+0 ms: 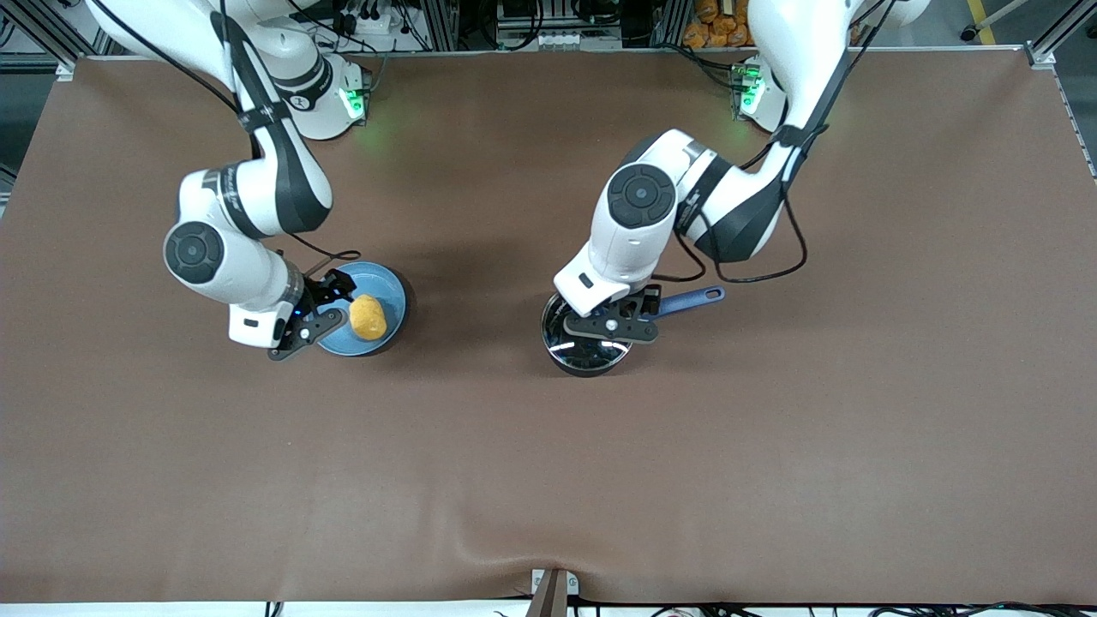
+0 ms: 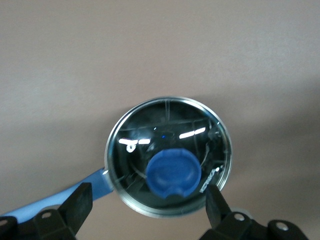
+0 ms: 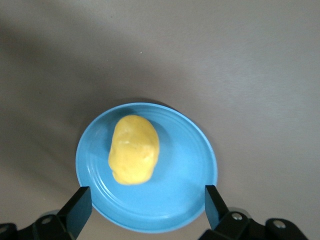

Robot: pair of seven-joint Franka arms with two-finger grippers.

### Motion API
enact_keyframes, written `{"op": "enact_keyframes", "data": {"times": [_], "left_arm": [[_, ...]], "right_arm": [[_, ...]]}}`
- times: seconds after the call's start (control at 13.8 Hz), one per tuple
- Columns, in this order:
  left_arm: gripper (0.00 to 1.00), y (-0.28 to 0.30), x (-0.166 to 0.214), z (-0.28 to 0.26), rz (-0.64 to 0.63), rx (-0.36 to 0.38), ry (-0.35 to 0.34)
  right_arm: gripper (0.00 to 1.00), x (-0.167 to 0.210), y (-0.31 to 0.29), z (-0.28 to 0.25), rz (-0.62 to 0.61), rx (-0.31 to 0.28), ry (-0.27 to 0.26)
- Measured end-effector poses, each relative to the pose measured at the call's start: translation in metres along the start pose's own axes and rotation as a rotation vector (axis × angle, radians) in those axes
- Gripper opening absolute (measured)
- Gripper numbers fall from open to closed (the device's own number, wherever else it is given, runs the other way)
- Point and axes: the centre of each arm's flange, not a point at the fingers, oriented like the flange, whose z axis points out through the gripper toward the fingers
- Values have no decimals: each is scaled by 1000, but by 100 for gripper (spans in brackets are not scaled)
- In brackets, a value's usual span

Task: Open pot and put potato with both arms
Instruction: 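Reach the left gripper to the lid knob while the right gripper reaches the potato, then grasp the lid knob with the left gripper while the right gripper grasps the potato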

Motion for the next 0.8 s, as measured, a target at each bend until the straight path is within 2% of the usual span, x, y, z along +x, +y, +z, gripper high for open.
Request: {"op": "enact_keyframes", "data": {"times": [0.36,0.8], "left_arm": [[100,22,-8,40,10,-5,-9],[100,18,-6,58,3,6,-23]], "right_arm": [[100,3,-6,54,33,23,17],[100,3,-7,79,52,29,21]]}}
